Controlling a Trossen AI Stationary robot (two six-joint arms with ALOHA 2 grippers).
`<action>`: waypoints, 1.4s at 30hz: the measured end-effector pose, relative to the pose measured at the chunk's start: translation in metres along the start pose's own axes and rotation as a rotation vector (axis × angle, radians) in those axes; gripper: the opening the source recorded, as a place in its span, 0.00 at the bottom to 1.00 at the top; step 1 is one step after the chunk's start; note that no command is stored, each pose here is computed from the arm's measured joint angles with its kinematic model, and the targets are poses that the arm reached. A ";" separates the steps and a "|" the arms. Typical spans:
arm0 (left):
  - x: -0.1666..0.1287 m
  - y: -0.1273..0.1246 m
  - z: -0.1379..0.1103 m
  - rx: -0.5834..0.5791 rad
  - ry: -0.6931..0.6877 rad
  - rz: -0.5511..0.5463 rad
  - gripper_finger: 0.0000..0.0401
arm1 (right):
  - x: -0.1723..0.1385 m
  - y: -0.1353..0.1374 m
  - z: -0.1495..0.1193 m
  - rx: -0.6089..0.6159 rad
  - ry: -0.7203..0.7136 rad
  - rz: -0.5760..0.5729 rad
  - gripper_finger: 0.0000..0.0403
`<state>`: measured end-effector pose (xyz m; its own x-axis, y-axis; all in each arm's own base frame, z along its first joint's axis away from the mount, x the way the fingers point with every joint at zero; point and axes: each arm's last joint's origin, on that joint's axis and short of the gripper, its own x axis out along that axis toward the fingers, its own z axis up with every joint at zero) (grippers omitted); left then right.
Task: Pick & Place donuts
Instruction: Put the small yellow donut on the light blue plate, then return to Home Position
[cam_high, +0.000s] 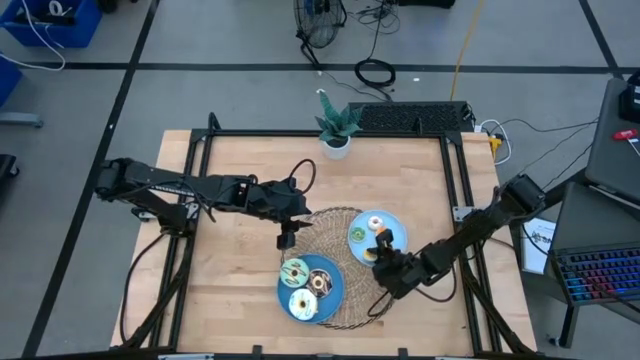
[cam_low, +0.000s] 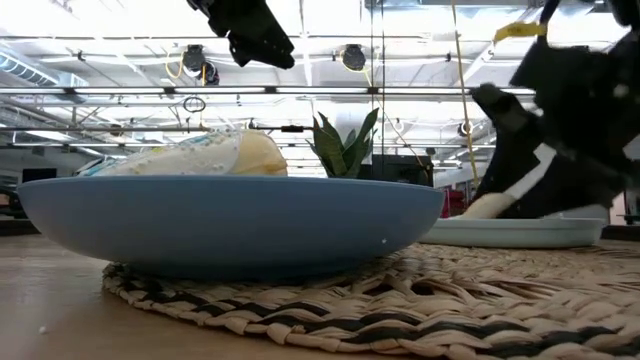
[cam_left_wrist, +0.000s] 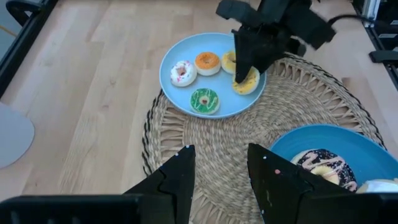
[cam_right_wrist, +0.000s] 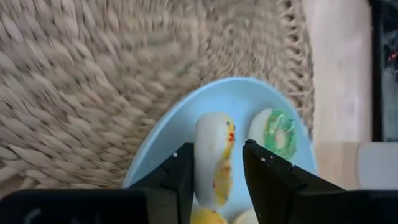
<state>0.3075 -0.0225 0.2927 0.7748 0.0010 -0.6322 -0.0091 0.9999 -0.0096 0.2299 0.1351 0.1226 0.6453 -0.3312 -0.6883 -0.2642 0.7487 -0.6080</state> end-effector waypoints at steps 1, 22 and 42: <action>0.000 0.000 0.000 0.000 0.001 0.000 0.37 | -0.003 -0.002 0.001 0.003 -0.011 -0.001 0.30; 0.000 0.000 -0.001 -0.009 0.013 0.001 0.37 | -0.035 -0.026 0.012 0.132 -0.162 0.086 0.29; -0.042 0.000 -0.029 0.052 -0.205 -0.048 0.37 | -0.128 -0.092 -0.014 0.474 -0.578 0.332 0.24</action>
<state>0.2566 -0.0229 0.2967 0.8858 -0.0489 -0.4614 0.0590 0.9982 0.0076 0.1613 0.1006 0.2615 0.8887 0.2022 -0.4116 -0.2592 0.9619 -0.0870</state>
